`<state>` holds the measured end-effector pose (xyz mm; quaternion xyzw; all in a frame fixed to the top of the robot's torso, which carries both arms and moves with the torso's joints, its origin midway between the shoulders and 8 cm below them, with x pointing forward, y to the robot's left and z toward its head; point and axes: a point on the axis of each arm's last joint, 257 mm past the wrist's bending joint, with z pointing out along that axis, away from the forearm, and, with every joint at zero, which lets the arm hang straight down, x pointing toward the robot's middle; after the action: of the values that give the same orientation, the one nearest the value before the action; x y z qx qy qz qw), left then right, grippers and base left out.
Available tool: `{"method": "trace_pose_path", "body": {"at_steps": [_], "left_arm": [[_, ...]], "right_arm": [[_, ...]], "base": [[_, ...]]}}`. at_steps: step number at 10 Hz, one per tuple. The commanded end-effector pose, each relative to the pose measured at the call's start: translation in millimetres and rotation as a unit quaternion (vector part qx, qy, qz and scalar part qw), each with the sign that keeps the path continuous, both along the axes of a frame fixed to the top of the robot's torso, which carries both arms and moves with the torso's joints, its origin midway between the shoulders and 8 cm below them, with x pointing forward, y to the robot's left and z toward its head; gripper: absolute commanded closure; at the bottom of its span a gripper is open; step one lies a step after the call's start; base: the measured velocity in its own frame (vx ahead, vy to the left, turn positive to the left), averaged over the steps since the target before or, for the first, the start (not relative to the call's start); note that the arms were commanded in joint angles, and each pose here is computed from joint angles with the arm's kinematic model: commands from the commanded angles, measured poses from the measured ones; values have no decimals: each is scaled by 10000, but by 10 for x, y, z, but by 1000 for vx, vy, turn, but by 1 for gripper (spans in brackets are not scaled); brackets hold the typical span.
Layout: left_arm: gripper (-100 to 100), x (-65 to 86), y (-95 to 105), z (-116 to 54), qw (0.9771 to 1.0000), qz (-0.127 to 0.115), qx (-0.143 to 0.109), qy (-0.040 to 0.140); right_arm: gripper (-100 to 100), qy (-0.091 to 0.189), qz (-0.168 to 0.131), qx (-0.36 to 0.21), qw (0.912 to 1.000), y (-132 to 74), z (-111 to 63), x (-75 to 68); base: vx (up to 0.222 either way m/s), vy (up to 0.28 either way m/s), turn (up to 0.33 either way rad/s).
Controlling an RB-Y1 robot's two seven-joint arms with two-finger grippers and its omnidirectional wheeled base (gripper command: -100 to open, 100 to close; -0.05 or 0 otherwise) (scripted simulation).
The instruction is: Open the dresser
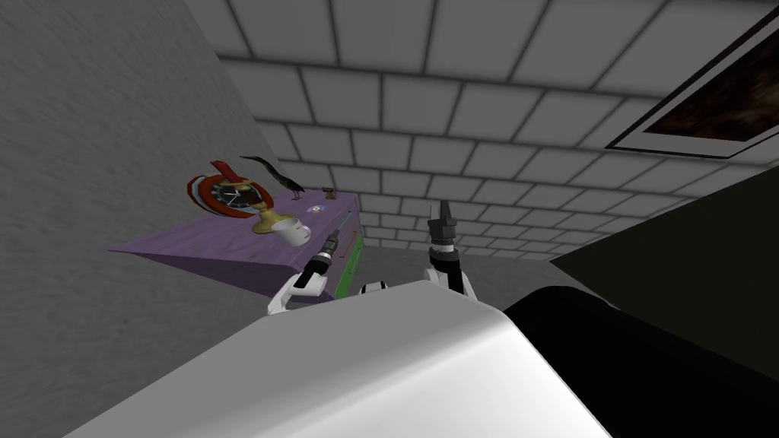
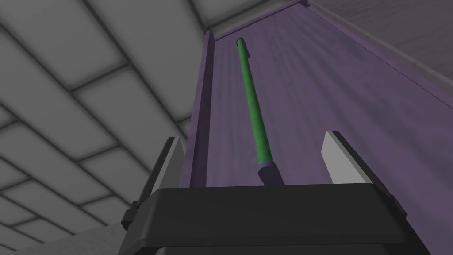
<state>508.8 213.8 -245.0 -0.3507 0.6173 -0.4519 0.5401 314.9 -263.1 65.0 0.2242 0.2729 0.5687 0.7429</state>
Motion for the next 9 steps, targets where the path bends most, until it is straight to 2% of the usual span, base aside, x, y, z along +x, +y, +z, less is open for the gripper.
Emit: {"method": "trace_pose_path", "body": {"at_steps": [1,2,3,4,5,7,8,9], "left_arm": [[-100,143,28,-88,10000,6,31,57],[-100,133,57,-187,9999,33,49,154],[-100,244,81,-20,10000,-1,-11,-66],[-100,305,76,-22,10000,-6,9,-59],[-100,364,76,-39,10000,-6,32,-37],[-100,342,144,-246,9998,55,69,166],[-100,342,144,-246,9998,55,69,166],[-100,465,173,-78,10000,28,10,-44]], "right_arm": [[0,1,0,0,10000,0,0,0],[0,1,-1,-1,10000,0,-1,0],[0,1,-1,-1,10000,-1,-1,0],[0,0,0,-1,10000,0,0,0],[0,1,0,0,10000,0,0,0],[0,1,-1,-1,10000,0,-1,0],[0,1,-1,-1,10000,-1,-1,0],[0,1,-1,-1,10000,-1,-1,0]], "base": [[-34,-5,8],[-11,-4,7],[-58,-11,-71],[-69,-16,-43],[-39,-9,9],[-8,-1,3],[0,0,0],[-63,-11,-67]]}}
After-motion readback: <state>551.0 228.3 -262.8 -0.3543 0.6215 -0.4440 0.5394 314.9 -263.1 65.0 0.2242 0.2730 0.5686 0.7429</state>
